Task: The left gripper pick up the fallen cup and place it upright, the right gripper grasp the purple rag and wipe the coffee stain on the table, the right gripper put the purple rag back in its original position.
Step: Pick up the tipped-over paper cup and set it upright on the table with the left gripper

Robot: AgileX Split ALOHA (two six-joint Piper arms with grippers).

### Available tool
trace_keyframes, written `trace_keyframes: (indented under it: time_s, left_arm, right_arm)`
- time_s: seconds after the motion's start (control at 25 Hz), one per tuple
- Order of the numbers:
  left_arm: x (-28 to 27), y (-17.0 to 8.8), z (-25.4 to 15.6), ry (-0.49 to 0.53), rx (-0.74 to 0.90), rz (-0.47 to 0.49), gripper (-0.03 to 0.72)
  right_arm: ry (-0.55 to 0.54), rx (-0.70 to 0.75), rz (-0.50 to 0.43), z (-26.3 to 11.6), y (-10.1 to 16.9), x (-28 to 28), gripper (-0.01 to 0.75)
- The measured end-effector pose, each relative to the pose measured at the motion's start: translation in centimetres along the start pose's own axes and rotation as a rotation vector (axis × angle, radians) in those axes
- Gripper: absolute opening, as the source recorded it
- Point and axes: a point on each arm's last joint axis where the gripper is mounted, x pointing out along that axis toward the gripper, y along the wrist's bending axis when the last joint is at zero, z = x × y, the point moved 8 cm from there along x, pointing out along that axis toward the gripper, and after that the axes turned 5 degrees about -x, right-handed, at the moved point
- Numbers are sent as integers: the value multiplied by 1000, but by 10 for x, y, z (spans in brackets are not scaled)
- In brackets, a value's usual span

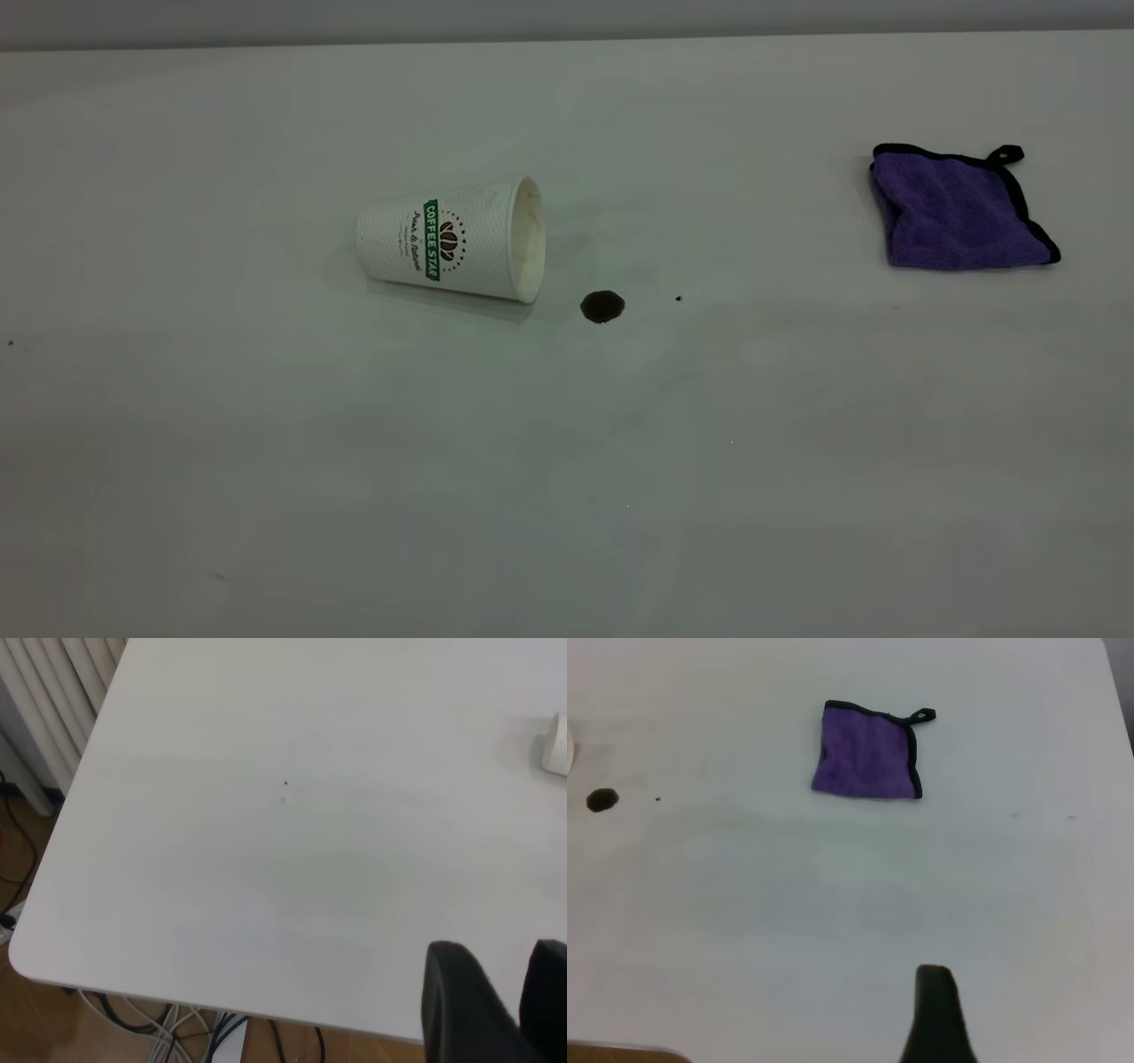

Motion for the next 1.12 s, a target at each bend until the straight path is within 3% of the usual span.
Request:
trace_keyframes:
  time_s: [0.76,0.96,1.12]
  left_arm:
    - [0,0,0,0,1,-1,238]
    - [-1,10,11,8,26,69,238]
    - [7,11,42,89,66,123,238]
  right_arm:
    - [0,0,0,0,0,0,588]
    - [0,0,0,0,0,0,588]
    - [0,0,0,0,0,0,588]
